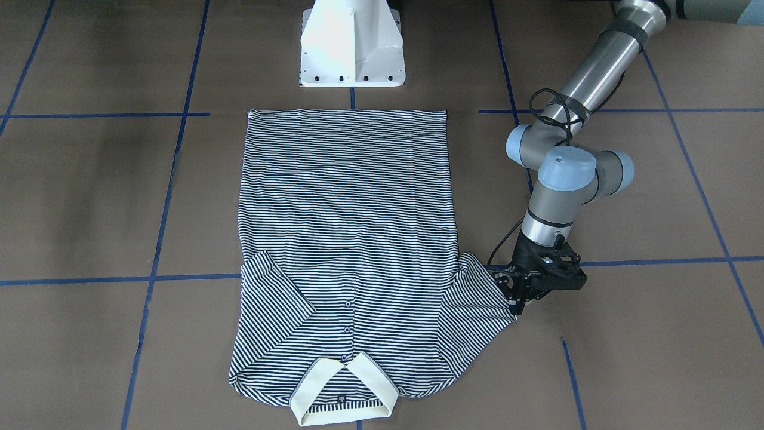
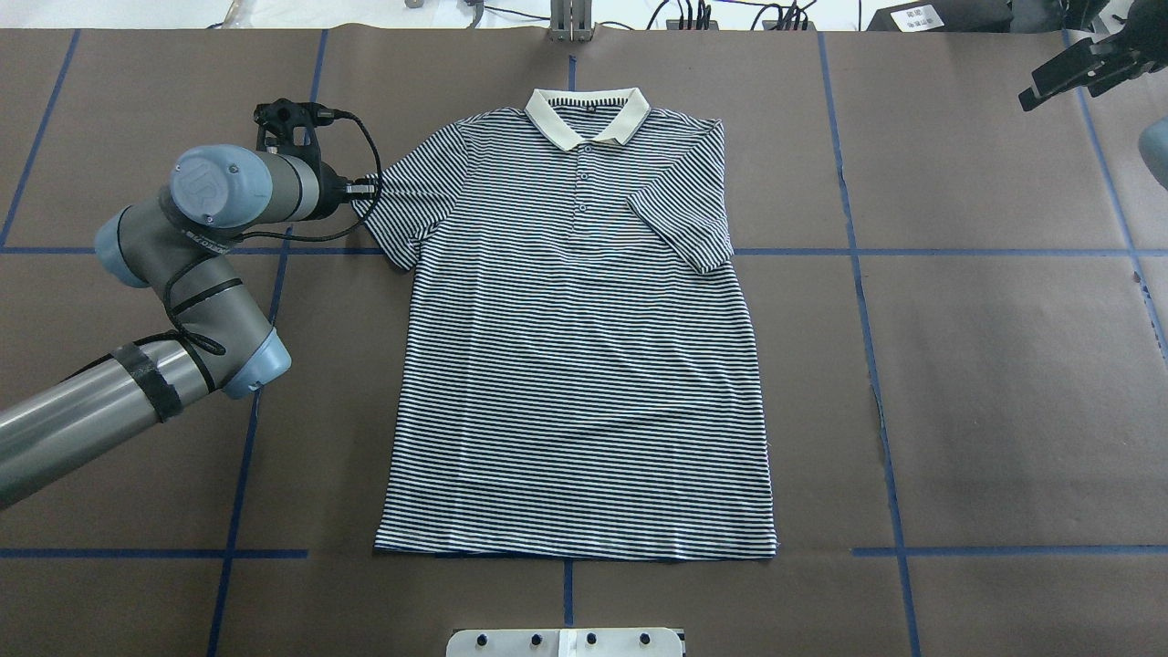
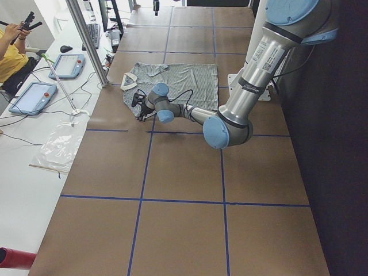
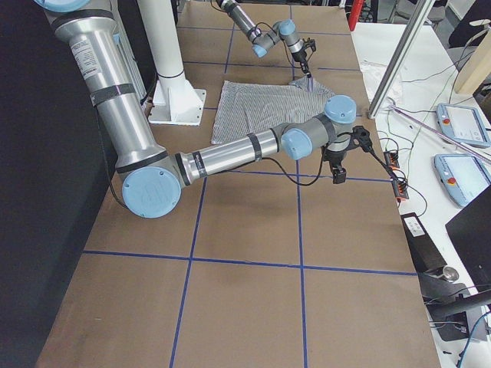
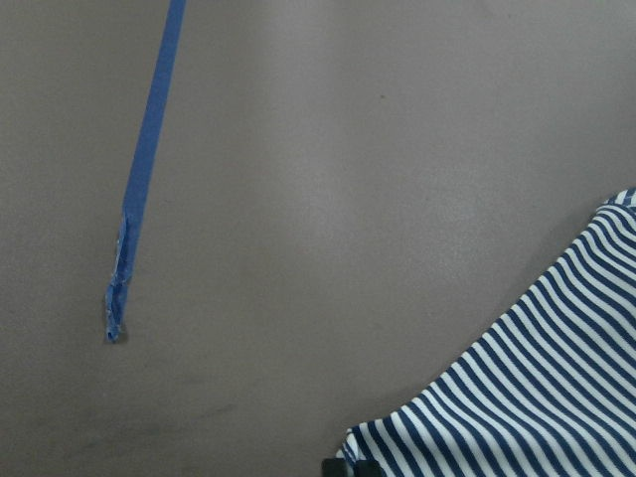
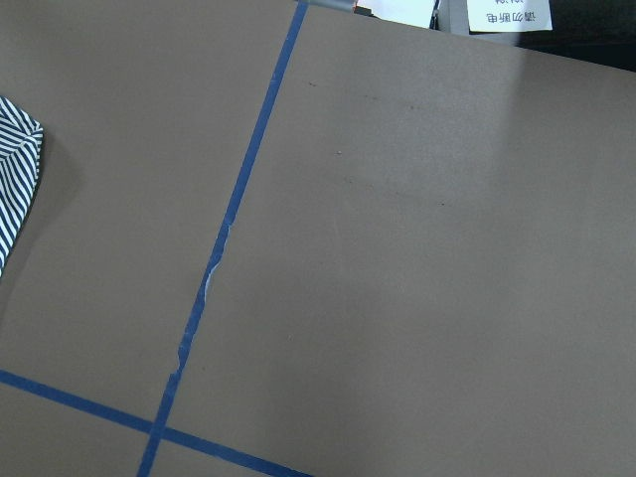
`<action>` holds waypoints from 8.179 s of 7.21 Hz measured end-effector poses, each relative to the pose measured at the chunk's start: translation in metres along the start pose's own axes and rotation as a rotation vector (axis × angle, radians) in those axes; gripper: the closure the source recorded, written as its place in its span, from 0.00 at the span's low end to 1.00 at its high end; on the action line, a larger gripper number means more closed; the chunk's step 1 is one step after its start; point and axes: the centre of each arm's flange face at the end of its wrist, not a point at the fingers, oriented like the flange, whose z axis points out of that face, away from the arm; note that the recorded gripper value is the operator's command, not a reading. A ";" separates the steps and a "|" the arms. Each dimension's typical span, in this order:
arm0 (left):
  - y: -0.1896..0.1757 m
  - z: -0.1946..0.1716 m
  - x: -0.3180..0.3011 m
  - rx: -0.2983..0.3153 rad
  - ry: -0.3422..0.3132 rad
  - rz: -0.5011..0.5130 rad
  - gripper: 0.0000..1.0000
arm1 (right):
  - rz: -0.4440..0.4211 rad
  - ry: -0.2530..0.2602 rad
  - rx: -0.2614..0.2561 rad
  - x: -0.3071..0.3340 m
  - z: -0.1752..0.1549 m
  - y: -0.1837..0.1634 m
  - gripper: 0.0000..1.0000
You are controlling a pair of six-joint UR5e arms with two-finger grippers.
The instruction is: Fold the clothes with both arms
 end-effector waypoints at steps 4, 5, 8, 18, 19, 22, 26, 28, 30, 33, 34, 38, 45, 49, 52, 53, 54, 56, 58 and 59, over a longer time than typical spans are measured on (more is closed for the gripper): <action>-0.011 -0.019 0.028 0.018 0.042 0.006 1.00 | 0.004 0.000 0.001 -0.001 0.000 -0.001 0.00; -0.018 -0.029 0.042 0.019 0.046 0.007 1.00 | 0.006 0.000 0.001 0.000 0.000 -0.001 0.00; -0.044 -0.064 0.110 -0.017 -0.010 -0.001 1.00 | 0.011 0.001 -0.001 0.002 0.000 0.003 0.00; -0.032 -0.025 0.261 -0.109 -0.240 -0.022 0.00 | 0.026 0.000 0.005 -0.001 -0.001 0.011 0.00; -0.033 -0.046 0.273 -0.149 -0.180 0.030 0.00 | 0.056 -0.006 0.011 -0.013 -0.002 0.010 0.00; -0.008 -0.134 0.240 -0.193 -0.003 0.109 0.00 | 0.204 -0.024 0.047 -0.135 0.007 0.034 0.00; 0.064 -0.204 0.175 -0.237 0.100 0.137 0.00 | 0.382 -0.013 0.071 -0.300 0.037 0.196 0.02; 0.125 -0.225 0.154 -0.298 0.117 0.148 0.00 | 0.408 0.017 0.078 -0.347 0.064 0.261 0.06; 0.183 -0.227 0.136 -0.346 0.077 0.112 0.33 | 0.417 0.019 0.069 -0.367 0.075 0.289 0.05; 0.272 -0.223 0.128 -0.402 -0.006 0.021 0.39 | 0.419 0.001 0.058 -0.383 0.075 0.304 0.05; 0.287 -0.224 0.127 -0.409 -0.019 0.010 0.40 | 0.420 -0.002 0.059 -0.385 0.074 0.307 0.05; 0.308 -0.223 0.122 -0.426 -0.037 0.014 0.54 | 0.420 -0.004 0.060 -0.388 0.074 0.310 0.06; 0.320 -0.222 0.120 -0.442 -0.048 0.027 1.00 | 0.419 -0.001 0.059 -0.388 0.075 0.310 0.06; 0.321 -0.225 0.123 -0.443 -0.038 0.028 1.00 | 0.433 -0.003 0.064 -0.392 0.076 0.314 0.31; 0.321 -0.229 0.131 -0.445 -0.024 0.028 1.00 | 0.481 0.004 0.121 -0.424 0.098 0.347 0.33; 0.320 -0.229 0.133 -0.443 -0.019 0.028 1.00 | 0.485 0.026 0.142 -0.428 0.114 0.358 0.33; 0.319 -0.229 0.135 -0.434 -0.018 0.028 1.00 | 0.480 0.044 0.149 -0.429 0.125 0.366 0.33; 0.317 -0.229 0.135 -0.405 -0.019 0.030 1.00 | 0.468 0.079 0.147 -0.425 0.144 0.376 0.35; 0.314 -0.227 0.134 -0.374 -0.024 0.031 1.00 | 0.468 0.095 0.139 -0.425 0.153 0.384 0.42; 0.314 -0.227 0.133 -0.365 -0.027 0.031 1.00 | 0.470 0.100 0.135 -0.426 0.157 0.388 0.43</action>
